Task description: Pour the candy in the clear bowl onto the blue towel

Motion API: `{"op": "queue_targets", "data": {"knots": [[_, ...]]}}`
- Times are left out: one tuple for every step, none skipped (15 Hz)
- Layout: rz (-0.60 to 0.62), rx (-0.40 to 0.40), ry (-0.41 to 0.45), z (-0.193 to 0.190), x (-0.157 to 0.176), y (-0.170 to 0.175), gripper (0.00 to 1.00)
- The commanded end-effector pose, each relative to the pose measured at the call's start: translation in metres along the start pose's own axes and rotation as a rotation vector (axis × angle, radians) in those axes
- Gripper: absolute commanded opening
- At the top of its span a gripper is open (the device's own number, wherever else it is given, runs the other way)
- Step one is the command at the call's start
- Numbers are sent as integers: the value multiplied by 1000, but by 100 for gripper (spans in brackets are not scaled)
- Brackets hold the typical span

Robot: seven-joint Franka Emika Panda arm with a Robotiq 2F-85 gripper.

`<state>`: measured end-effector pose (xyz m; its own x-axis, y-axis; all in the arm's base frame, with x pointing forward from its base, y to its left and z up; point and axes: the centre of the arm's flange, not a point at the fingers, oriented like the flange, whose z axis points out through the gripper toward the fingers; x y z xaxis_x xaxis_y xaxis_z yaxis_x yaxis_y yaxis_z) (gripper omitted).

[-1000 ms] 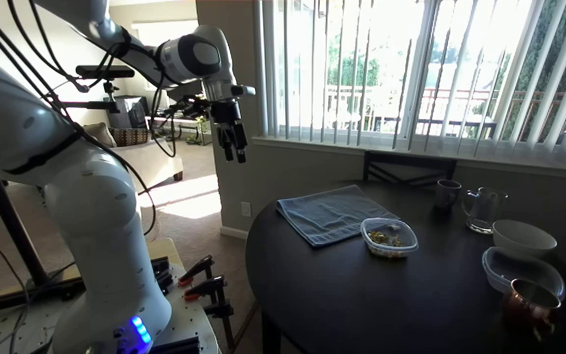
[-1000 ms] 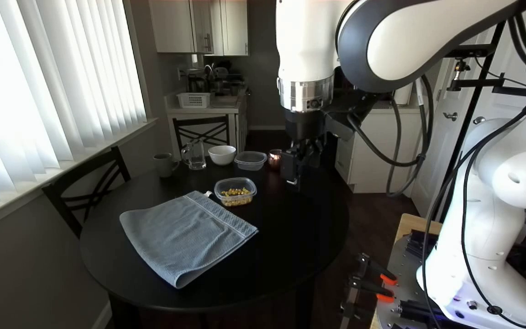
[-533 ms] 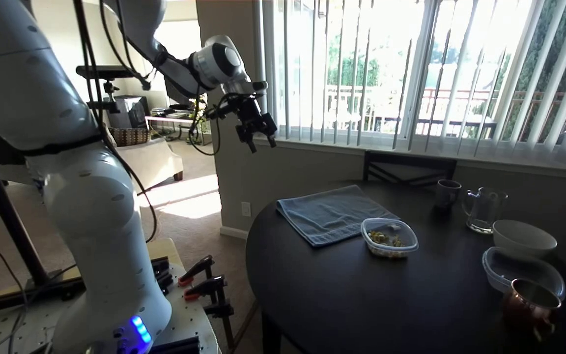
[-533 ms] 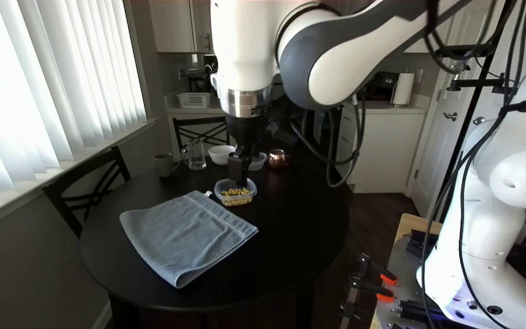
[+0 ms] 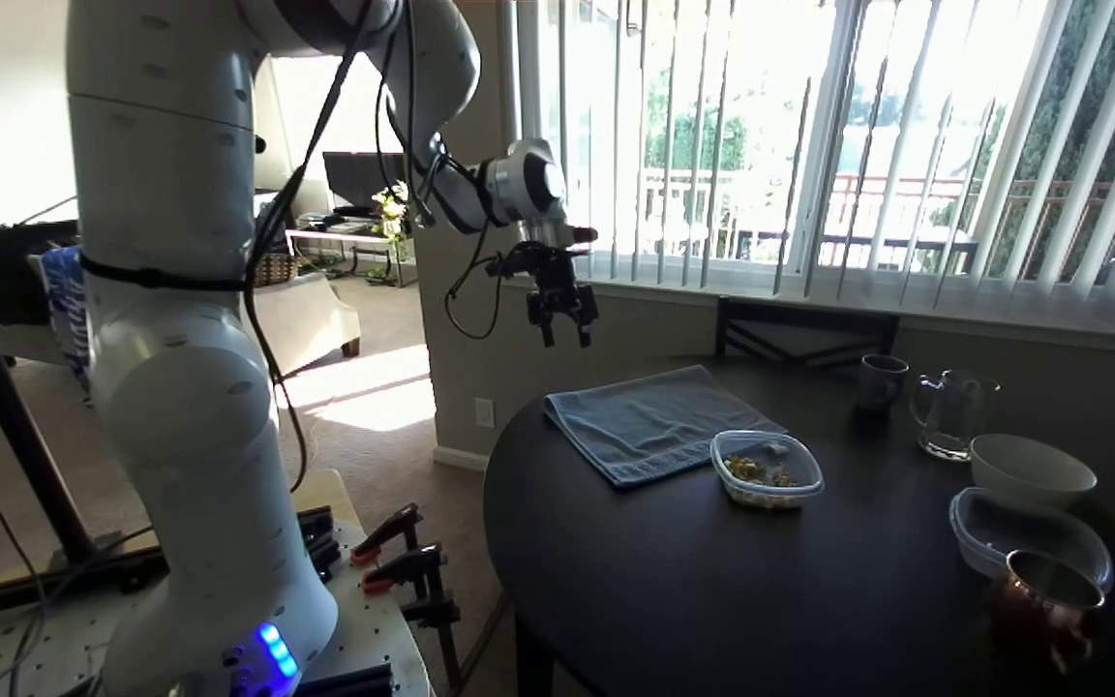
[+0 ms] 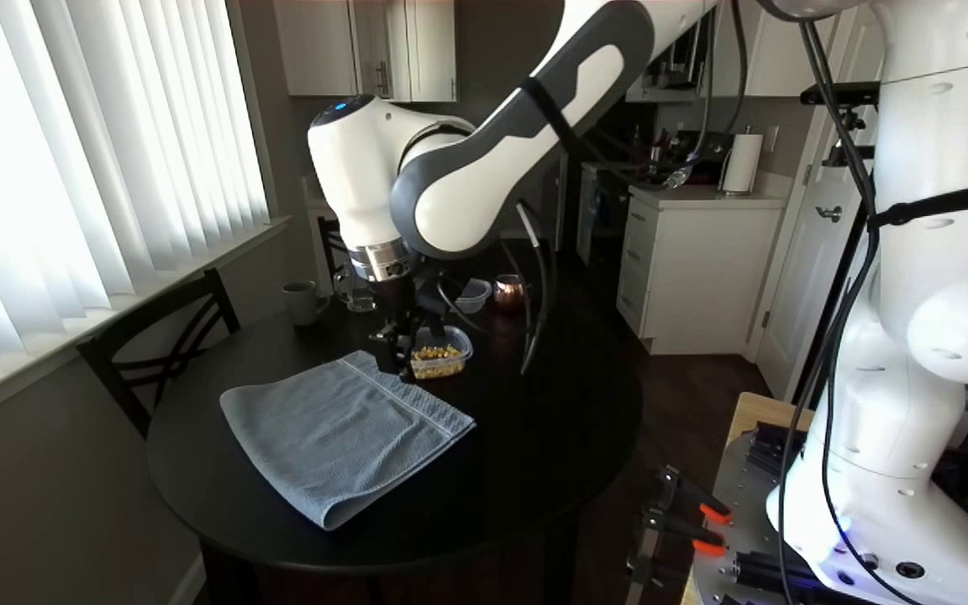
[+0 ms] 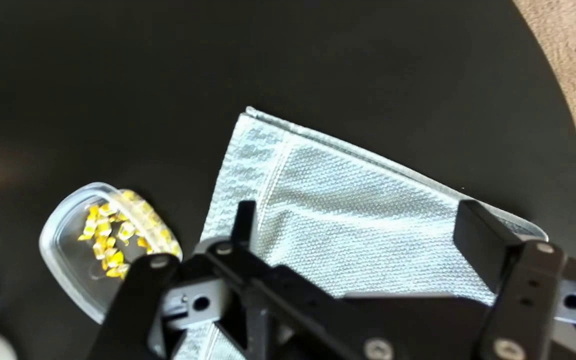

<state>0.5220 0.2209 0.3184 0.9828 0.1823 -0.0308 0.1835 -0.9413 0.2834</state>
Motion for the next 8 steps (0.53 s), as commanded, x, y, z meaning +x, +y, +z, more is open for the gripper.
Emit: {"op": "queue_targets", "data": {"knots": [[133,130,-105,0,29,10,100],[185,161,-130,2,34,18,100],[236,182,-154,6,37,30,100],[279,202,-179,11,40,39,100],[312,218,-198,13,39,46,100],[310,226,-189,9,33,48,100],[277,200,-168,14,36,46,100],[293,208,-173,15,37,51,100]]}}
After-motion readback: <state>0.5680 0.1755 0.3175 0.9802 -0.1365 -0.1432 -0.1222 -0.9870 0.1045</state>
